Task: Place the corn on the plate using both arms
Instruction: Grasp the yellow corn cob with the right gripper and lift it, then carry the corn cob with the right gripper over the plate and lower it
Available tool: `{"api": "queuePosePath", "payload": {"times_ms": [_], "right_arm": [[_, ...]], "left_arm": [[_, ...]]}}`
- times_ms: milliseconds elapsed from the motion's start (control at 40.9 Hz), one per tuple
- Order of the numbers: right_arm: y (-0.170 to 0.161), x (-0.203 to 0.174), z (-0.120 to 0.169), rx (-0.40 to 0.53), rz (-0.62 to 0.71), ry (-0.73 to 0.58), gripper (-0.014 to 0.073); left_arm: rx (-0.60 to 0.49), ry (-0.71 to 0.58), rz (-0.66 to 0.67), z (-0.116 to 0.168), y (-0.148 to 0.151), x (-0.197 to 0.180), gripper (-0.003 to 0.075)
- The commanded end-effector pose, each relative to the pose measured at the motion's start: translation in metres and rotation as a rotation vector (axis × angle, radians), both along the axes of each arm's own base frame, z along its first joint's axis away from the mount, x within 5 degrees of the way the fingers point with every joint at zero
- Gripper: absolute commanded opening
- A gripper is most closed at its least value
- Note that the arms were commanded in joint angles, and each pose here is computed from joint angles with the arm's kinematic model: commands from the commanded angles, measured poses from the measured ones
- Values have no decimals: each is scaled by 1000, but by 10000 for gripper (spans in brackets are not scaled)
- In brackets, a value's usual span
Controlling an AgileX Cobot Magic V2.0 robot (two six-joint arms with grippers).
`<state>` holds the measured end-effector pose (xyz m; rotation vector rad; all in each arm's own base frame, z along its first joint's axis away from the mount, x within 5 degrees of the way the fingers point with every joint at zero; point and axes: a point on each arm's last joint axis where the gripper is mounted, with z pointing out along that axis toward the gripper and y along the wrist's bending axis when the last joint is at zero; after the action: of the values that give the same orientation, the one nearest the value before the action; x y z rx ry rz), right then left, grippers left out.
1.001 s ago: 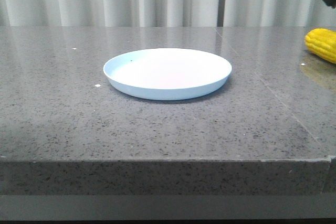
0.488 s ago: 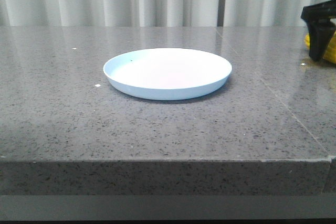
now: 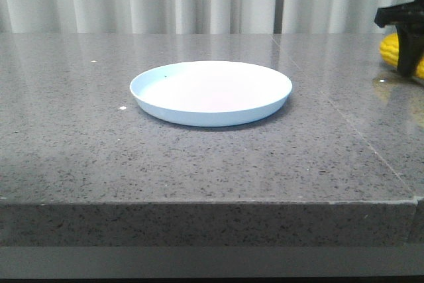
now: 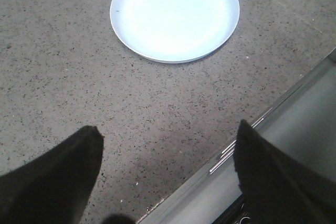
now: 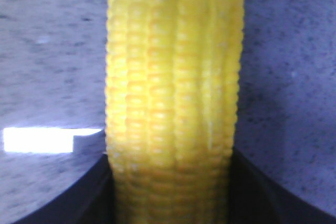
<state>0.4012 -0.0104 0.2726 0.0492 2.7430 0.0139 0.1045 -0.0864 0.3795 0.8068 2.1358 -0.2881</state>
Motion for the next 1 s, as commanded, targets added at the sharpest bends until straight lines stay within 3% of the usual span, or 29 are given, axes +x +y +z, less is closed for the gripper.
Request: {"api": "queuePosePath", "payload": {"times_ms": [0,171,317,537,806,904,977], "right_arm": [[24,-19,60,45,81,-168,231],[84,-50,96,120,262,-238,231],[134,-72,106,245,359,-235,231],[182,-73,88,355,362,-175,242],[209,-48,54,490,265,-143,245],[212,-42,46,506,250,-141,311],[213,-39,39,499,248,-130,414]], "left_arm": [[-62,-67,-10,13,-3,1,512],[-62,-67,-10,13,-3,1,512],[-62,-67,-10,13,-3,1,512],[-62,-67,-10,13,-3,1,512],[-62,-67,-10,13,-3,1,512],[-62,-67,-10,13,-3,1,512],[-62,-67,-10,13,-3,1,512]]}}
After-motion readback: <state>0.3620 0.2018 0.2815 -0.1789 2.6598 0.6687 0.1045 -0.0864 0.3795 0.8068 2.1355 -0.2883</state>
